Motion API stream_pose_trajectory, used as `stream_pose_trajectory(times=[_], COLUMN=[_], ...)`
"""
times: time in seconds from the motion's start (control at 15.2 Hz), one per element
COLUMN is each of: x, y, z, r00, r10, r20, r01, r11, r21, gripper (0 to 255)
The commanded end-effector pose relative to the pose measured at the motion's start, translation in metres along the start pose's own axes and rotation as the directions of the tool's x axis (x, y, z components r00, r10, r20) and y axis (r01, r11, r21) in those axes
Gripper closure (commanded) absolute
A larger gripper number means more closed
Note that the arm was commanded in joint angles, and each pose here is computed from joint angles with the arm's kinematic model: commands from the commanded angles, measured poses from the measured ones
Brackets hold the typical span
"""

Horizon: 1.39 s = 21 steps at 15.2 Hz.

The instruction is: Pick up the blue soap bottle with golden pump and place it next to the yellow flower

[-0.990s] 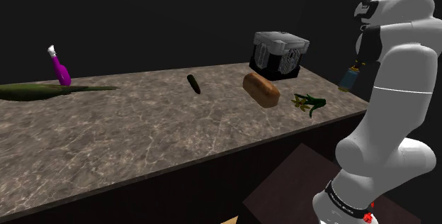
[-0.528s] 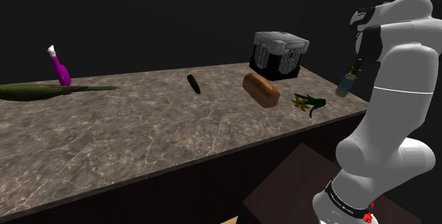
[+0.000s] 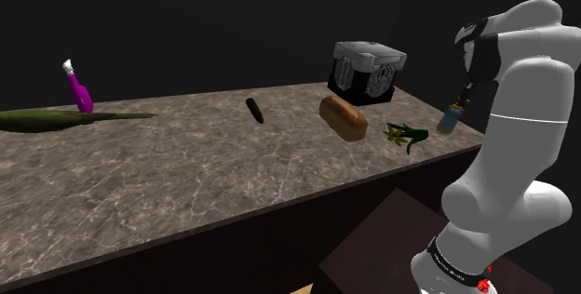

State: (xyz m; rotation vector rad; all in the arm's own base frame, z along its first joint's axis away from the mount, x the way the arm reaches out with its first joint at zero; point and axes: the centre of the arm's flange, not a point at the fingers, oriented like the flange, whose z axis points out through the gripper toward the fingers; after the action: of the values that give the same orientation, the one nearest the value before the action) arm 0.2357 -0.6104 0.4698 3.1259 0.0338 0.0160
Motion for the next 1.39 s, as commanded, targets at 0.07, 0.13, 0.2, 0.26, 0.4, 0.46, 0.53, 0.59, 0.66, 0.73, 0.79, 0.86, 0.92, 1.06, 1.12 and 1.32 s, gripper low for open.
stream_pose_trajectory(times=[0.07,0.13,0.2,0.26,0.4,0.46,0.53,0.59,0.66,0.73,0.79,0.86,0.92,1.06,1.12,1.32], x=[0.000,0.000,0.000,0.000,0.000,0.000,0.000,0.000,0.000,0.000,0.000,0.000,0.000,0.000,0.000,0.000], y=[0.000,-0.001,-0.001,-0.001,-0.001,-0.001,-0.001,-0.001,-0.001,-0.001,-0.001,-0.001,-0.001,-0.001,-0.001,-0.001], z=[0.016,0.021,0.027,0.032,0.043,0.048,0.053,0.060,0.060,0.060,0.060,0.060,0.060,0.060,0.060,0.060], r00=[1.000,1.000,1.000,1.000,1.000,1.000,1.000,1.000,1.000,1.000,1.000,1.000,1.000,1.000,1.000,1.000], r10=[0.000,0.000,0.000,0.000,0.000,0.000,0.000,0.000,0.000,0.000,0.000,0.000,0.000,0.000,0.000,0.000], r20=[0.000,0.000,0.000,0.000,0.000,0.000,0.000,0.000,0.000,0.000,0.000,0.000,0.000,0.000,0.000,0.000], r01=[0.000,0.000,0.000,0.000,0.000,0.000,0.000,0.000,0.000,0.000,0.000,0.000,0.000,0.000,0.000,0.000], r11=[1.000,1.000,1.000,1.000,1.000,1.000,1.000,1.000,1.000,1.000,1.000,1.000,1.000,1.000,1.000,1.000], r21=[-0.001,-0.001,-0.001,-0.001,-0.001,-0.001,-0.001,-0.001,-0.001,-0.001,-0.001,-0.001,-0.001,-0.001,-0.001,-0.001], gripper=[255,255,255,255,255,255,255,255,255,255,255,255,255,255,255,0])
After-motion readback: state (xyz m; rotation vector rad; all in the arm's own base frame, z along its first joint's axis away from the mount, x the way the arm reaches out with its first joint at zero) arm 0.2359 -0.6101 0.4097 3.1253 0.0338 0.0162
